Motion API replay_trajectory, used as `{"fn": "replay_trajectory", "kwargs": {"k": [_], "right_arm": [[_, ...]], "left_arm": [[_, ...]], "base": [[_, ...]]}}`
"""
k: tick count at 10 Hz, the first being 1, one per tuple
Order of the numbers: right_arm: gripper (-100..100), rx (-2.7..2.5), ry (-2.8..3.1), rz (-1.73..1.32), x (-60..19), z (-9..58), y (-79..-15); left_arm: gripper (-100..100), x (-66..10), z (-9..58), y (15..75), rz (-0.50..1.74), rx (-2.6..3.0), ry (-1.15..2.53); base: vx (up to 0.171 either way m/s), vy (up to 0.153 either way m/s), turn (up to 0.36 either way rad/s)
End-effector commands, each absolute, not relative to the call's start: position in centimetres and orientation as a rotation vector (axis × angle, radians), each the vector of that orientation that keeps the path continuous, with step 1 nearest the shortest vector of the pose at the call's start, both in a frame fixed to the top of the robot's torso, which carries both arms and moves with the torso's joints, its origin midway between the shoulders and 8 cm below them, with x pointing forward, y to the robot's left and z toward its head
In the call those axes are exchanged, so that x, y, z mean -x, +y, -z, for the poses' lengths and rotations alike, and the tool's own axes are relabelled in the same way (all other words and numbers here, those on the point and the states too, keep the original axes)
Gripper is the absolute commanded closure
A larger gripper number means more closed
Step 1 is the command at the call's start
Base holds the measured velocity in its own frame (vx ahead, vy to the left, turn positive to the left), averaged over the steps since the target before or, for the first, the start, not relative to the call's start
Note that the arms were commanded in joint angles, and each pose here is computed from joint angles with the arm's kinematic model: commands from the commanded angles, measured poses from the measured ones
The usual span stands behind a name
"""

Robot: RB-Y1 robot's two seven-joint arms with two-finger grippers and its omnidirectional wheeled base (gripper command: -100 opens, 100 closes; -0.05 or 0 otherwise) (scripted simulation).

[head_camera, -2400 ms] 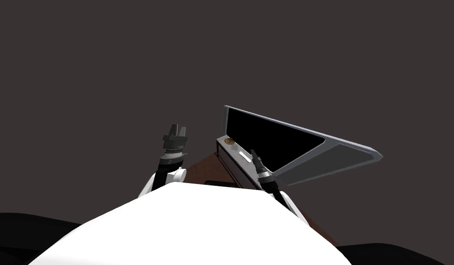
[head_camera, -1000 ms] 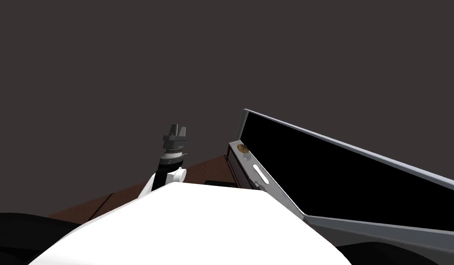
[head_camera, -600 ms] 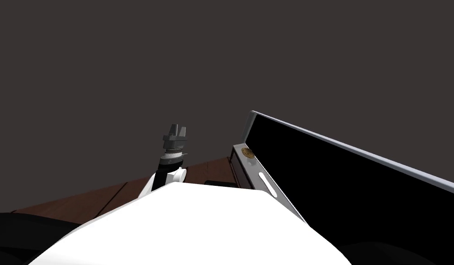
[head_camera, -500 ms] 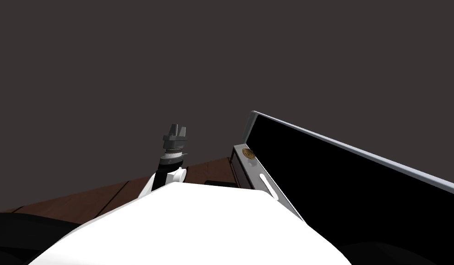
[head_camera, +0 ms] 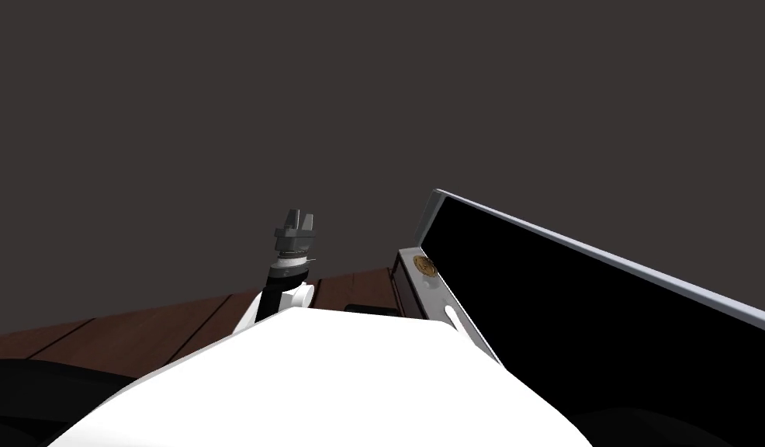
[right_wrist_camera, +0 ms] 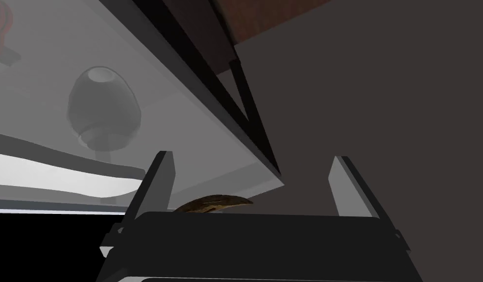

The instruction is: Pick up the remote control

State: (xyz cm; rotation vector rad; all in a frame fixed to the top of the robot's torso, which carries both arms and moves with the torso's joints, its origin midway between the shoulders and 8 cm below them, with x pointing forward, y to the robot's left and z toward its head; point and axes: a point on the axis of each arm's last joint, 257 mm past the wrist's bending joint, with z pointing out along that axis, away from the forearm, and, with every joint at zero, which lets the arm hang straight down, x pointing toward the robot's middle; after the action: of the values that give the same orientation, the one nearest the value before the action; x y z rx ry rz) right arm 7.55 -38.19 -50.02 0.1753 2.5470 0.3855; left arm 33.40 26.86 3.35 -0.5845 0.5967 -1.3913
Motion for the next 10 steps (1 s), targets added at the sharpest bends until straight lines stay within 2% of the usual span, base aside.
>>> {"fn": "replay_trajectory", "kwargs": {"k": [1,3,10], "right_arm": [[-100,-0.131,2.625,-0.331,-4.3,51.2,-39.8],[-100,-0.135,2.636,-0.314,-3.8,51.4,-40.5],[-100,-0.01,2.873,-0.128,7.2,53.0,-46.7]], "left_arm": [[0,-33.4,-3.4,26.9,1.391,0.584,0.597],[0,-33.4,-3.4,26.9,1.391,0.584,0.597],[0,-33.4,-3.4,26.9,1.391,0.584,0.597]], "base": [[0.088,-0.003,0.275],[0.055,-0.019,0.033],[0.085,-0.019,0.178]]}}
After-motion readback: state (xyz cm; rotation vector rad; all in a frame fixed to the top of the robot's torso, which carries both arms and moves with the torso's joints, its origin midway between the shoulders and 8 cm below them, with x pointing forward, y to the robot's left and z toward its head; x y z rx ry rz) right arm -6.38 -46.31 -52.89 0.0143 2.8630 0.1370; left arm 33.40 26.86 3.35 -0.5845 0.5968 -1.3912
